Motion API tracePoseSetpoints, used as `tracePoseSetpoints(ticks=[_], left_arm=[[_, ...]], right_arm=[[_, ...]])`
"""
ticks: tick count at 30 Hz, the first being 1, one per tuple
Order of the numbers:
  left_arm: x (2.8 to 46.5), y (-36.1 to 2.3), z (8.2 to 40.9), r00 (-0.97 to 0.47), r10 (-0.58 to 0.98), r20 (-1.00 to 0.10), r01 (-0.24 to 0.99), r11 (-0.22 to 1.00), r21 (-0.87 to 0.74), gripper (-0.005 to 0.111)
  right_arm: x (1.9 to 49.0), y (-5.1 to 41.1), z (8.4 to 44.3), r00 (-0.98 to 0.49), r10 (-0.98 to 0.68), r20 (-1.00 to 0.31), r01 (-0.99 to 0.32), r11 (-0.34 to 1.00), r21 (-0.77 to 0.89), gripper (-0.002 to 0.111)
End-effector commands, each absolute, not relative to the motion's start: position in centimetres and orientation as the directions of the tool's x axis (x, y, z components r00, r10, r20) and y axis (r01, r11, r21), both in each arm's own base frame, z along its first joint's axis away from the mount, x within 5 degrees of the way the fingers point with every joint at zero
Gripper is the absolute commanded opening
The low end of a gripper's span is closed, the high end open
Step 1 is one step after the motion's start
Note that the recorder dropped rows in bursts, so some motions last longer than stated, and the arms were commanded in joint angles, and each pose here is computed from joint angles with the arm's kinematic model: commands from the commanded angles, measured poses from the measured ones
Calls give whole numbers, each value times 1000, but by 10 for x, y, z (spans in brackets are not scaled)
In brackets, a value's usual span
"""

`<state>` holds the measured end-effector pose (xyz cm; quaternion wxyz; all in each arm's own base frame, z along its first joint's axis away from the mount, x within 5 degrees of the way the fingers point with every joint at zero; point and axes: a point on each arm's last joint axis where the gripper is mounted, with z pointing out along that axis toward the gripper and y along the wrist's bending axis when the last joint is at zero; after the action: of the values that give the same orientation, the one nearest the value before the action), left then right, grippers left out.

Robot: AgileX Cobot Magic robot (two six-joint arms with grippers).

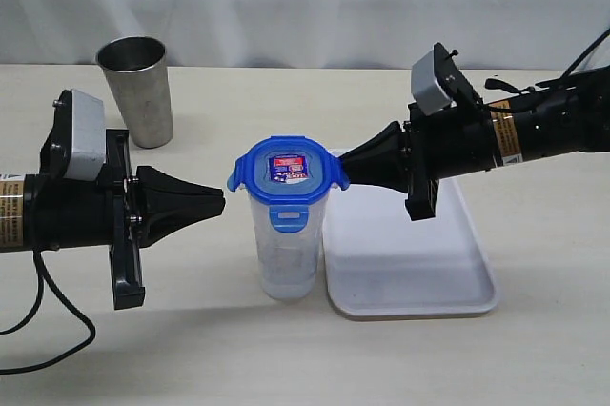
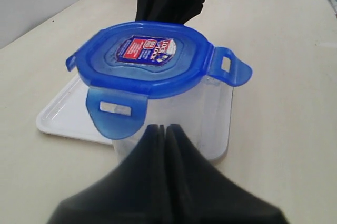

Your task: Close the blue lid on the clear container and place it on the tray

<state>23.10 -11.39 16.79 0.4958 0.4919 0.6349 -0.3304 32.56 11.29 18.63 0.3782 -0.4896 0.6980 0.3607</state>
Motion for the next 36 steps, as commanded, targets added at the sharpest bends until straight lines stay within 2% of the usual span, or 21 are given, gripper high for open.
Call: tracePoseSetpoints(ticks=[1,10,17,22,36], left_arm=[[231,-115,167,-33,297,-954,949,309,64,0],[233,-114,167,-25,299,-954,943,323,77,0],[233,-114,167,-25,299,-954,943,323,77,0],[233,-114,167,-30,297,-954,943,325,72,0],[232,-114,167,-28,295,-955,944,323,72,0]], right_arm=[[324,113,188,-242,-407,-881,-956,256,145,4],[322,113,190,-255,-401,-880,-952,263,156,4],[329,111,194,-210,-406,-890,-942,327,73,4],[322,113,195,-186,-386,-903,-961,263,86,4],[317,113,190,-210,-389,-897,-960,258,113,4]])
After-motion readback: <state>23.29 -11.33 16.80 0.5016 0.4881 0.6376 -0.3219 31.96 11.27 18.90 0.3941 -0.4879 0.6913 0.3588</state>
